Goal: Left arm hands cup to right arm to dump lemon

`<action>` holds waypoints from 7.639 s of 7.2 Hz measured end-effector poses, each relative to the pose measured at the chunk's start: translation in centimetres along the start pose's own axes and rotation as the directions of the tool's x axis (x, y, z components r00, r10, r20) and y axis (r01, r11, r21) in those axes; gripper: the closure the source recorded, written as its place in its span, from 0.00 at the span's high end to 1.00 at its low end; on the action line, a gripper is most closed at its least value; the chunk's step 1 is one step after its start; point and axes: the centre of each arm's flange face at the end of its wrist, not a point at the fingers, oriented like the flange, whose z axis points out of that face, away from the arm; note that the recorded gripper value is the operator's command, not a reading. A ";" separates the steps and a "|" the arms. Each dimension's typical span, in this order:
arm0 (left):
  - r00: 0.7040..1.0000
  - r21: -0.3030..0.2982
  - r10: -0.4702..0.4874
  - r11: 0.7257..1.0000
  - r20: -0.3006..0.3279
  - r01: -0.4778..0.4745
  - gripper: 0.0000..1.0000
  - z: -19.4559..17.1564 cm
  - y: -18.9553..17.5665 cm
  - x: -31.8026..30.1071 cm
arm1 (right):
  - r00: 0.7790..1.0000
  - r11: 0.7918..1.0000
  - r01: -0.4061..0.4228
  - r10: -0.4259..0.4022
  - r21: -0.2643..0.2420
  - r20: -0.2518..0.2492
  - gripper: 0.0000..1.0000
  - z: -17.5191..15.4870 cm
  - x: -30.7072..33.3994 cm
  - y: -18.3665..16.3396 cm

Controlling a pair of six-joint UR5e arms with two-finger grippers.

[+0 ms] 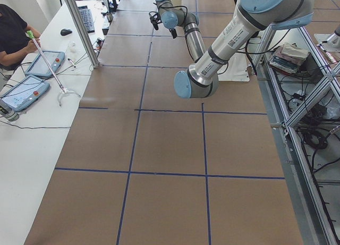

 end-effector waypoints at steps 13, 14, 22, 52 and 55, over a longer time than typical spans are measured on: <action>1.000 0.014 -0.003 1.000 0.006 0.003 1.00 0.0 -0.8 -2.0 | -0.145 -0.125 -0.961 0.987 -0.246 0.067 0.42 -5.2 7.0 -3.7; 1.000 0.016 -0.004 1.000 0.005 0.004 1.00 -0.1 -0.9 -2.0 | -0.153 -0.132 -0.957 0.986 -0.259 0.060 0.42 -5.0 6.7 -3.8; 1.000 0.018 -0.006 1.000 0.005 0.006 1.00 -0.2 -1.0 -2.0 | 0.165 0.188 -0.950 0.980 -0.250 0.110 0.42 2.5 -4.4 -4.8; 0.991 0.083 0.137 0.987 0.006 -0.137 0.79 0.0 -0.3 -0.3 | 0.426 0.416 0.904 -0.879 0.093 -0.215 0.53 20.6 -38.8 54.4; 0.990 0.078 0.140 0.987 0.014 -0.140 0.68 0.7 -0.1 -0.5 | 0.420 0.410 0.907 -0.882 0.093 -0.214 0.53 20.5 -39.0 54.3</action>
